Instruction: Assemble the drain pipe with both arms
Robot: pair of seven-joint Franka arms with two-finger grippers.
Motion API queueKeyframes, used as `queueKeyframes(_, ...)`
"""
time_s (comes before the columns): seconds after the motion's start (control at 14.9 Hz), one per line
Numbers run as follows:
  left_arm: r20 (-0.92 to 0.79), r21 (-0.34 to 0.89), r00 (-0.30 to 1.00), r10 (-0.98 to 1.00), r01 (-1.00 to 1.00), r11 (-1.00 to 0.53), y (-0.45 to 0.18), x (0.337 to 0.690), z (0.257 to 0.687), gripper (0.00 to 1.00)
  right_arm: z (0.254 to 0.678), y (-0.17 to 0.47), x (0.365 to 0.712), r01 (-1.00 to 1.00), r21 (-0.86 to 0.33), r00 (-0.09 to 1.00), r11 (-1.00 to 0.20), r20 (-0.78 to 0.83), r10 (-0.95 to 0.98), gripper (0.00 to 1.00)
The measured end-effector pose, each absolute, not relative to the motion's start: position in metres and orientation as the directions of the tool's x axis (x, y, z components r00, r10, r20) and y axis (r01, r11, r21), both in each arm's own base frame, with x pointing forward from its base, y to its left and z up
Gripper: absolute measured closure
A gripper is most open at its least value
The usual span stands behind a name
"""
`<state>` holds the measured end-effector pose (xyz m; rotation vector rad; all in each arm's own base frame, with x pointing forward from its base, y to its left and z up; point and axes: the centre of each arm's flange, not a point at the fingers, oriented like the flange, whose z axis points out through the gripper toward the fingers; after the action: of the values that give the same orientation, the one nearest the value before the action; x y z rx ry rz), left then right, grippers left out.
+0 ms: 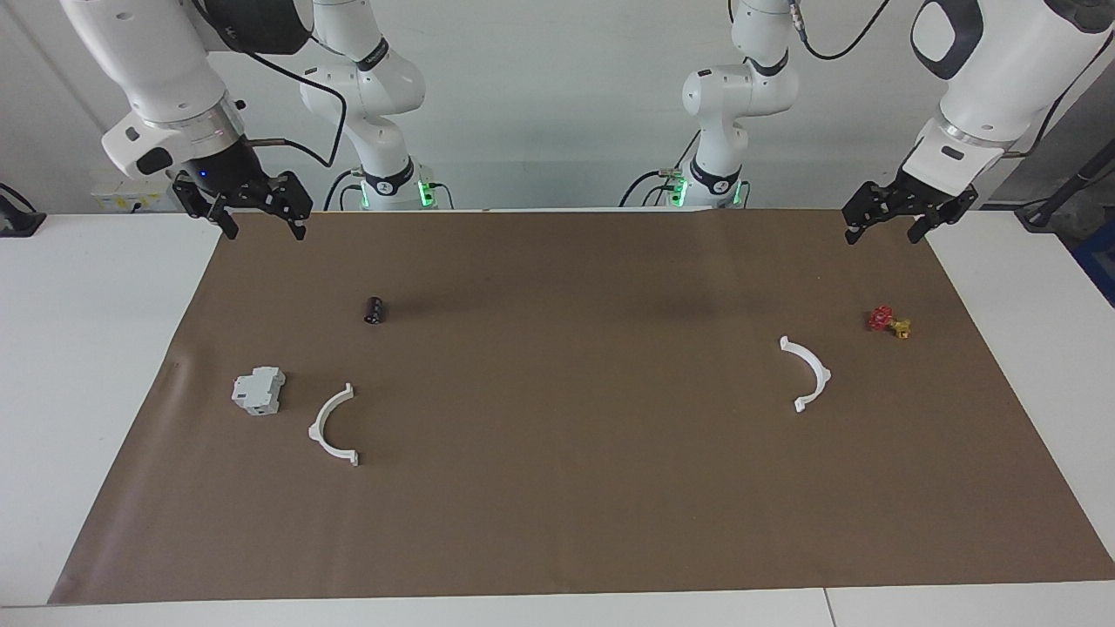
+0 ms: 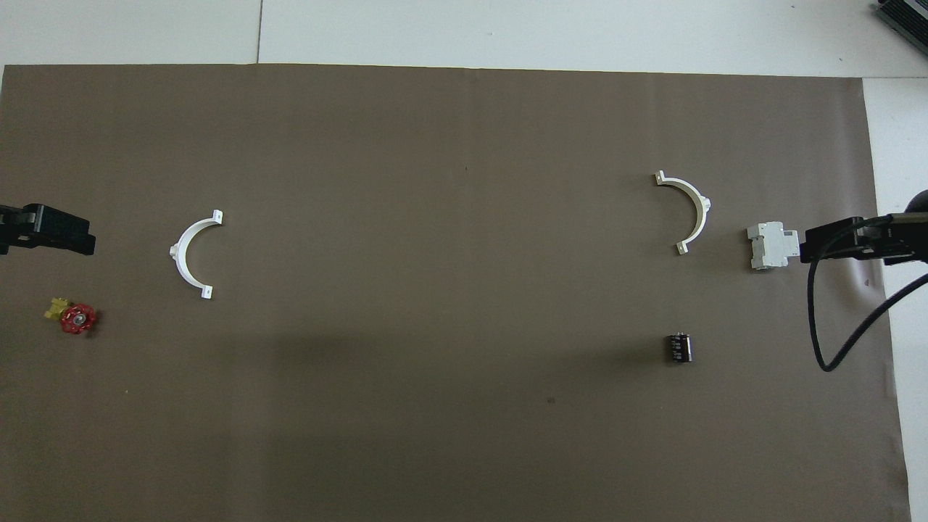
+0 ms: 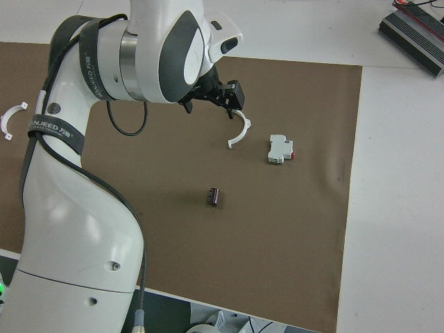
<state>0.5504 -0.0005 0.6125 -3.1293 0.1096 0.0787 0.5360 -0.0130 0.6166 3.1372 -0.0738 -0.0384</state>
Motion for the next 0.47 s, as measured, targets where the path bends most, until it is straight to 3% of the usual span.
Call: queueKeyframes(0.47,-0.053,-0.007,0.996,-0.070,-0.070,-0.997,-0.0005,0.5502,0.6113,0.00,0.6096,-0.0123,0.5393,-0.045,0.003,0.999,-0.999,-0.008,-0.045,0.00)
